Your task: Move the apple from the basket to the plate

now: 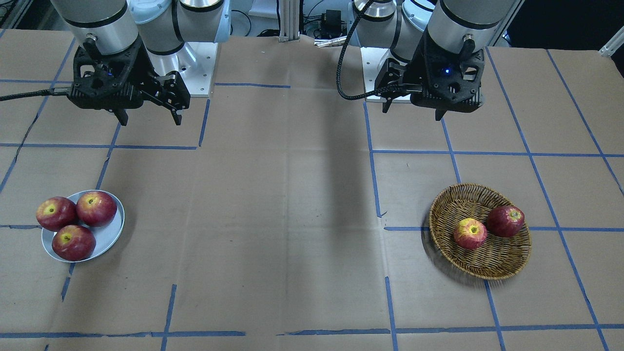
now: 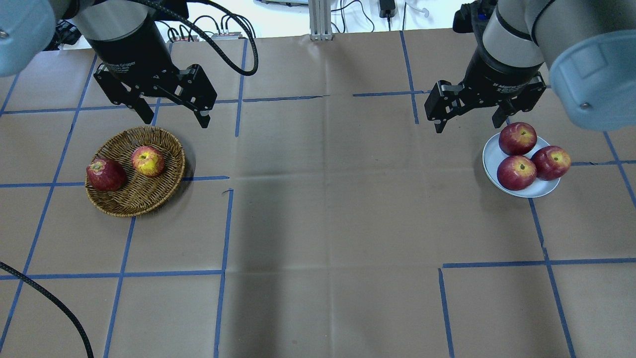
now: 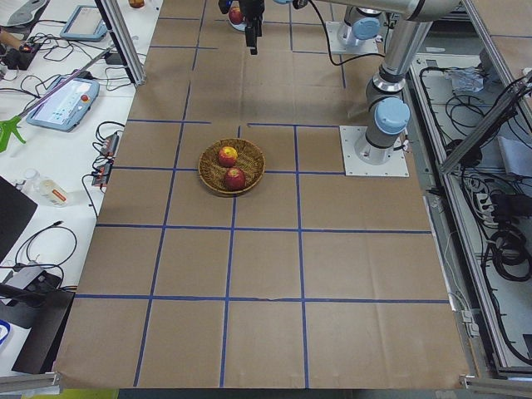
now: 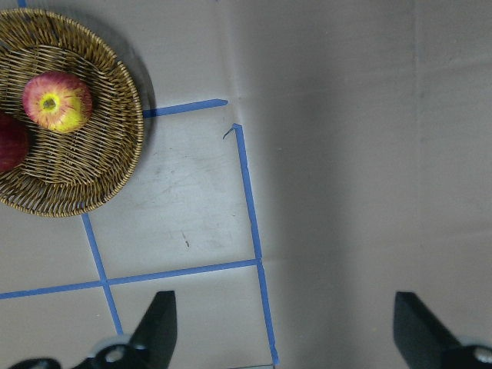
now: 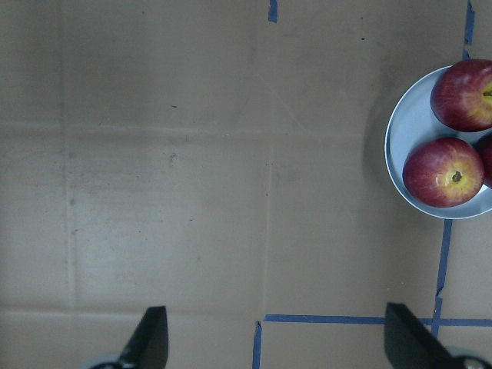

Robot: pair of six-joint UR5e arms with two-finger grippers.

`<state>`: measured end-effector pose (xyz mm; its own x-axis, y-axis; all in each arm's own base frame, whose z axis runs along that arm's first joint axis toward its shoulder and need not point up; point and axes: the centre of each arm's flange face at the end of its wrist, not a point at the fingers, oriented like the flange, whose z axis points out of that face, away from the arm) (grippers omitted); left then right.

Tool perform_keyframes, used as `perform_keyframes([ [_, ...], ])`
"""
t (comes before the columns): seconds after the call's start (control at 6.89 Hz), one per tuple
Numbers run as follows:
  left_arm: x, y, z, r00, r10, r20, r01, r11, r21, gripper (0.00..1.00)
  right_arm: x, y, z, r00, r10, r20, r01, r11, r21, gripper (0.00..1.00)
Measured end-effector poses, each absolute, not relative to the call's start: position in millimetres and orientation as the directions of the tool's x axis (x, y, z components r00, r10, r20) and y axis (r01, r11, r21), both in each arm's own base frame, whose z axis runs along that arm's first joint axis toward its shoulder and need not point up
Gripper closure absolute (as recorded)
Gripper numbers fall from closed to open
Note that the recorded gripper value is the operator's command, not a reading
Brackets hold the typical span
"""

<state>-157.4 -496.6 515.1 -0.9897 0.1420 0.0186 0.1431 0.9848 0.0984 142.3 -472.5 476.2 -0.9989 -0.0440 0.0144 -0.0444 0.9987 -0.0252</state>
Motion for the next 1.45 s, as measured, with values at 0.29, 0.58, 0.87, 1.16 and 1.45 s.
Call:
perform_keyframes([
  [0.29,-157.4,-496.3,514.5,-0.989,0.146,0.019,0.148,0.984,0.100,0.01,142.4,-472.5,476.1,-0.999,-0.044,0.014,-0.044,0.999,-0.026,0.00],
  [0.58,-157.3,-496.1,514.4,-0.989,0.149,0.019,0.150,0.984,0.100,0.01,142.3,-472.4,476.1,-0.999,-0.044,0.014,-0.044,0.999,-0.025,0.00],
  [0.87,-157.1,-496.9,513.8,-0.988,0.151,0.018,0.152,0.983,0.100,0.01,142.3,-472.4,476.0,-0.999,-0.044,0.014,-0.044,0.999,-0.025,0.00],
  [1.16,-155.5,-503.1,503.3,-0.989,0.149,0.017,0.150,0.982,0.116,0.01,142.3,-472.4,476.0,-0.999,-0.044,0.014,-0.044,0.999,-0.025,0.00],
  [1.45,-144.0,-521.1,479.6,-0.987,0.161,0.024,0.163,0.978,0.130,0.01,142.3,-472.4,476.0,-0.999,-0.044,0.014,-0.044,0.999,-0.025,0.00],
])
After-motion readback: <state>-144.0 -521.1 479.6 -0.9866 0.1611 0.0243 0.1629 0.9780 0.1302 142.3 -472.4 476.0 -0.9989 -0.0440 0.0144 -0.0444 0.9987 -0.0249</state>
